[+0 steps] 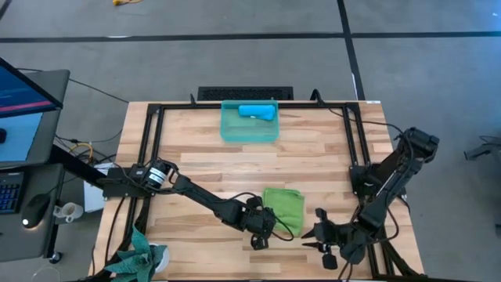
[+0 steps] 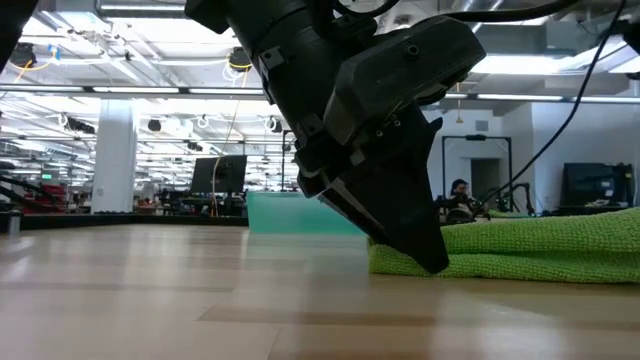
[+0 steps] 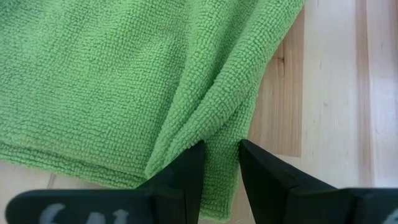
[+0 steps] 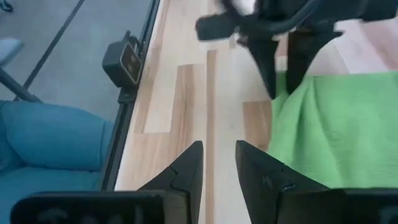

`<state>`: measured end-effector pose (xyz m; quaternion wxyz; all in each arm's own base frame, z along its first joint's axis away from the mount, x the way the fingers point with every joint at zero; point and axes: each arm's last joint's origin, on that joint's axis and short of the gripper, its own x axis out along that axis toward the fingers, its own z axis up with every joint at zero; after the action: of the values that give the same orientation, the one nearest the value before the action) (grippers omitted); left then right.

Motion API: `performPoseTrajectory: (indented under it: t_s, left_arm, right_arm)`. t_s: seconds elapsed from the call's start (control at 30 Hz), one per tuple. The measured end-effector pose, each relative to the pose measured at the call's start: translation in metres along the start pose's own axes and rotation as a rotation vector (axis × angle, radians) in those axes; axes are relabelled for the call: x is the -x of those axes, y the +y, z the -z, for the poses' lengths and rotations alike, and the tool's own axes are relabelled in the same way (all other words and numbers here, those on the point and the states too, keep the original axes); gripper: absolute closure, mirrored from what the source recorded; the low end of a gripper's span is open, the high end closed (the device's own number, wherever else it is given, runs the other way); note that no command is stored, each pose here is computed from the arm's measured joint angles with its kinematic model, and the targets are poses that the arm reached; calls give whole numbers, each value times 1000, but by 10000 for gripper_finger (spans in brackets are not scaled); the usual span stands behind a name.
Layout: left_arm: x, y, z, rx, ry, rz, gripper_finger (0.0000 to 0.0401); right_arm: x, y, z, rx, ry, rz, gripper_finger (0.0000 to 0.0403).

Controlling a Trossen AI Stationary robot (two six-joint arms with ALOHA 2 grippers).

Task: Roll microfiber towels into tight, uniform cylinder then place into a basket
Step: Roll the green microfiber cloth

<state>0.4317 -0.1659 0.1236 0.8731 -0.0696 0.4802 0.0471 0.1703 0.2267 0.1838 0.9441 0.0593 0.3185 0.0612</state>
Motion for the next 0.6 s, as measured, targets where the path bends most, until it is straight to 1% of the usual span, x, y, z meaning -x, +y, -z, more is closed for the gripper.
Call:
performPoseTrajectory:
  t_s: [0.07, 0.17, 0.3, 0.4, 0.6]
  left_arm:
    - [0, 0, 0, 0, 0, 0, 303]
    - [0, 0, 0, 0, 0, 0, 303]
    - [0, 0, 0, 0, 0, 0, 303]
    - [0, 0, 0, 0, 0, -1, 303]
    - [0, 0, 0, 0, 0, -1, 303]
  right_arm:
    - [-8, 3, 7, 22, 14, 6, 284]
    - [-25, 1, 19, 109, 56, 52, 284]
    - [-42, -4, 21, 153, 64, 81, 284]
    - [-48, -8, 17, 145, 69, 69, 284]
    - [-53, -11, 12, 106, 102, -2, 284]
